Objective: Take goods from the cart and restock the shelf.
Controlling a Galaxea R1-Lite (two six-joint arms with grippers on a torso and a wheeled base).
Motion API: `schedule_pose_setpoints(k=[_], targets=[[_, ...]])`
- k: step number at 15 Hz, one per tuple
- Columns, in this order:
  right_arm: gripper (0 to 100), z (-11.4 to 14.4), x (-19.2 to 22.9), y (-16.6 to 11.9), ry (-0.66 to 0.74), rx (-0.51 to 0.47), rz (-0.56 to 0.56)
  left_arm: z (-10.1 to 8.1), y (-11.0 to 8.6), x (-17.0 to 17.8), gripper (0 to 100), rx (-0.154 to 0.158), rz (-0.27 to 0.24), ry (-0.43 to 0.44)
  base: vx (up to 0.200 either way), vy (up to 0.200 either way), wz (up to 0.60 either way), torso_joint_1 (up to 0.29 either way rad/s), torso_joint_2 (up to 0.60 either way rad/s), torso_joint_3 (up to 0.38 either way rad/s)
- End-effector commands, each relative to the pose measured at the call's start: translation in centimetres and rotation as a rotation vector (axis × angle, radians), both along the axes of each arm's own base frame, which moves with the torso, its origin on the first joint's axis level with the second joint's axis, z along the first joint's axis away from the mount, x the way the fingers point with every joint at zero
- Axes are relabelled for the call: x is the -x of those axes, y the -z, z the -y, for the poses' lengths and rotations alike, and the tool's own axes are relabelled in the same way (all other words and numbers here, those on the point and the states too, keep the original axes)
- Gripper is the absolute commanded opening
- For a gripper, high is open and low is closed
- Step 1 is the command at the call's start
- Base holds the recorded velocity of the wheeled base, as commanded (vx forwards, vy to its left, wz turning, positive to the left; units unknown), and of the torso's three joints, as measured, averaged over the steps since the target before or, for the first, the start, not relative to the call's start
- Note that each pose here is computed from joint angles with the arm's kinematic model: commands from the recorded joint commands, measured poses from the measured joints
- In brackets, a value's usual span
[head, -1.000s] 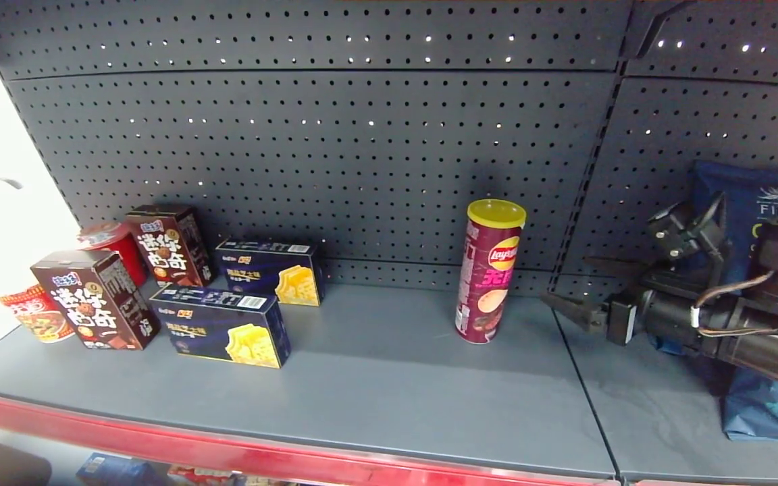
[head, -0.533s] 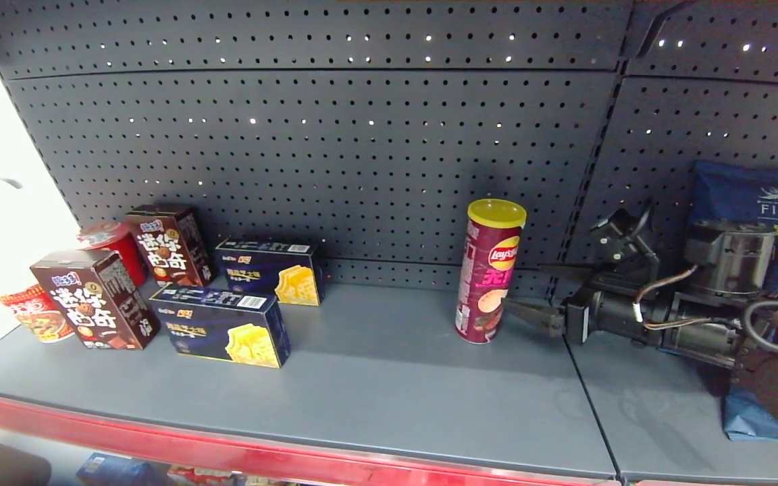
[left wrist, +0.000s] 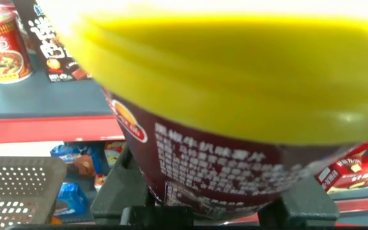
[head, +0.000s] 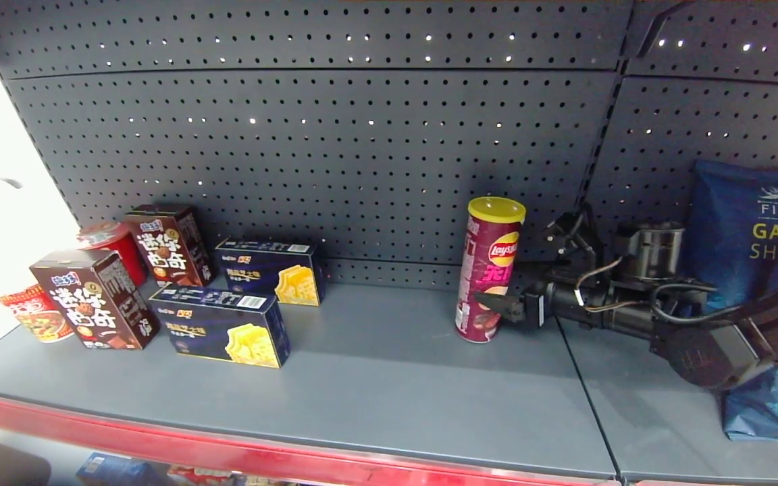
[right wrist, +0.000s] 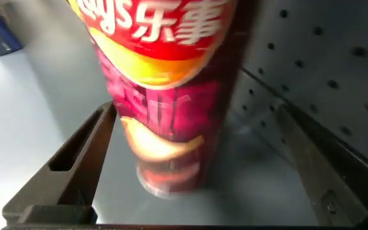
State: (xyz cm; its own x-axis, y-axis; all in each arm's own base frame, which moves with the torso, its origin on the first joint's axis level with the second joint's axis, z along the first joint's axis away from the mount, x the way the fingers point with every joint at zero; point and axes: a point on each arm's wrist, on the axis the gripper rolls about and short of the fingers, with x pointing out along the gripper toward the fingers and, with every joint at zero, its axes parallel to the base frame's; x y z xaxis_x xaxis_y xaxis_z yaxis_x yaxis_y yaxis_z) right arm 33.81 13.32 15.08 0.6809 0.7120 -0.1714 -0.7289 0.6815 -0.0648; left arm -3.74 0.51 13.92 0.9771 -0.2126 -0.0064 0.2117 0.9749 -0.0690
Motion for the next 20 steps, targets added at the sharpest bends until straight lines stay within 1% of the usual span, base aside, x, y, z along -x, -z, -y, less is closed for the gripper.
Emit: schedule_pose_setpoints(k=[1, 4, 6, 7, 8, 10, 12, 13, 14, 16, 19, 20], targets=[[100, -0.8, -2.0, 1.2, -0.004, 0.003, -0.018, 0.0, 0.1, 0.0, 0, -0.002, -0.012, 0.0, 0.0, 0.0, 0.0, 0.0, 0.0, 0.0], [100, -1.1, -3.1, 0.9, -0.003, 0.002, -0.037, 0.0, 0.5, -0.2, 0, -0.004, -0.027, -0.001, 0.0, 0.0, 0.0, 0.0, 0.0, 0.0], [100, -1.3, -3.4, 0.7, -0.009, -0.003, -0.028, 0.0, 0.7, -0.2, 0, -0.005, -0.032, -0.001, 0.0, 0.0, 0.0, 0.0, 0.0, 0.0], [0, -1.4, -3.4, 0.5, -0.025, -0.01, -0.026, 0.0, 0.8, -0.2, 0, -0.006, -0.036, -0.001, 0.0, 0.0, 0.0, 0.0, 0.0, 0.0], [0, -1.5, -3.4, 0.3, -0.064, -0.021, -0.021, 0.0, 0.8, -0.3, 0, -0.006, -0.038, -0.001, 0.0, 0.0, 0.0, 0.0, 0.0, 0.0], [0, -1.7, -3.1, 0.0, -0.07, -0.023, -0.018, 0.0, 0.9, -0.2, 0, -0.004, -0.035, -0.001, 0.0, 0.0, 0.0, 0.0, 0.0, 0.0], [0, -1.9, -2.0, -1.0, -0.067, -0.028, -0.003, 0.0, 0.8, -0.2, 0, -0.002, -0.032, -0.001, 0.0, 0.0, 0.0, 0.0, 0.0, 0.0], [0, -1.9, -0.5, -2.3, -0.046, -0.037, 0.013, 0.0, 0.8, -0.2, 0, -0.002, -0.032, -0.001, 0.0, 0.0, 0.0, 0.0, 0.0, 0.0], [0, -2.0, 0.2, -2.8, -0.043, -0.046, 0.013, 0.0, 0.8, -0.2, 0, -0.002, -0.034, -0.001, 0.0, 0.0, 0.0, 0.0, 0.0, 0.0], [0, -1.3, 4.3, -4.7, -0.05, -0.066, 0.022, 0.0, 0.8, -0.2, 0, 0.0, -0.031, -0.001, 0.0, 0.0, 0.0, 0.0, 0.0, 0.0], [0, 0.0, 9.6, -5.3, -0.026, -0.059, 0.027, 0.0, 0.8, -0.2, 0, 0.002, -0.027, -0.001, 0.0, 0.0, 0.0, 0.0, 0.0, 0.0], [0, 0.2, 10.4, -5.3, -0.026, -0.058, 0.028, 0.0, 0.8, -0.2, 0, 0.002, -0.027, -0.001, 0.0, 0.0, 0.0, 0.0, 0.0, 0.0]])
